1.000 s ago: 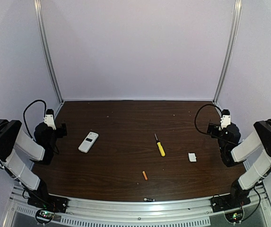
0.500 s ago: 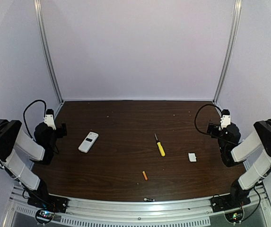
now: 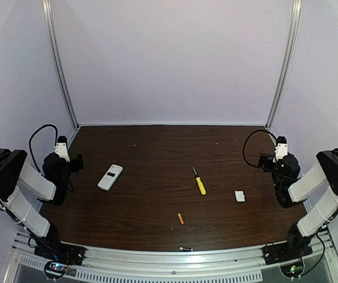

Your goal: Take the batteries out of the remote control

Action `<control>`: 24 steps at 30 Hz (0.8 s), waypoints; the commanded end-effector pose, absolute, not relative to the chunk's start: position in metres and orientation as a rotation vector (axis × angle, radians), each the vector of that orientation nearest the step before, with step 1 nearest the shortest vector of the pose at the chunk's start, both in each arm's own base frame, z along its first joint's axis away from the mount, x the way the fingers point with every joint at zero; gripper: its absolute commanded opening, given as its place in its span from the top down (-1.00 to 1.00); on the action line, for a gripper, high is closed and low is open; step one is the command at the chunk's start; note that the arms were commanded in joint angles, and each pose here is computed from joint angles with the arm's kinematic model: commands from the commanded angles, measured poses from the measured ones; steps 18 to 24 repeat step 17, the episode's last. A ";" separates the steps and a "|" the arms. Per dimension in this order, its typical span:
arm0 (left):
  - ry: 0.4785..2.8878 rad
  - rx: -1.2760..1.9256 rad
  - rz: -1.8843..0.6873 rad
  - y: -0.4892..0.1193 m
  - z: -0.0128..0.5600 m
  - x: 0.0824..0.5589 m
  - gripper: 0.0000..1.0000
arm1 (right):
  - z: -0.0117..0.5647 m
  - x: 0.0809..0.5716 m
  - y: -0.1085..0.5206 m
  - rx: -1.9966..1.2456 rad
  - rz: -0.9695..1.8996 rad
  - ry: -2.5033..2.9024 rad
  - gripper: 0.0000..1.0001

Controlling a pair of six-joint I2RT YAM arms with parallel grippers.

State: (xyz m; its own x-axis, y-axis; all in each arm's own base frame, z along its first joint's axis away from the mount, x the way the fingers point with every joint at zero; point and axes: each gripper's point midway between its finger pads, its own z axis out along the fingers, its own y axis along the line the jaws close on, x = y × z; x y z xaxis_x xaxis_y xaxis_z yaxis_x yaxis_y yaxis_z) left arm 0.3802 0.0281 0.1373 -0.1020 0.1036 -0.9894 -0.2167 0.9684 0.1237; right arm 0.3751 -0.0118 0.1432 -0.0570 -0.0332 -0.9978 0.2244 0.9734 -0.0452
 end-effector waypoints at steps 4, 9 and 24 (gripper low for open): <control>1.621 -0.112 0.270 0.032 0.143 0.379 -0.95 | 0.144 0.379 -0.013 0.155 -0.206 1.618 -0.99; 1.622 -0.112 0.270 0.032 0.142 0.379 -0.95 | 0.144 0.380 -0.013 0.154 -0.206 1.619 -0.99; 1.621 -0.112 0.270 0.032 0.143 0.379 -0.95 | 0.145 0.378 -0.014 0.157 -0.209 1.613 -0.99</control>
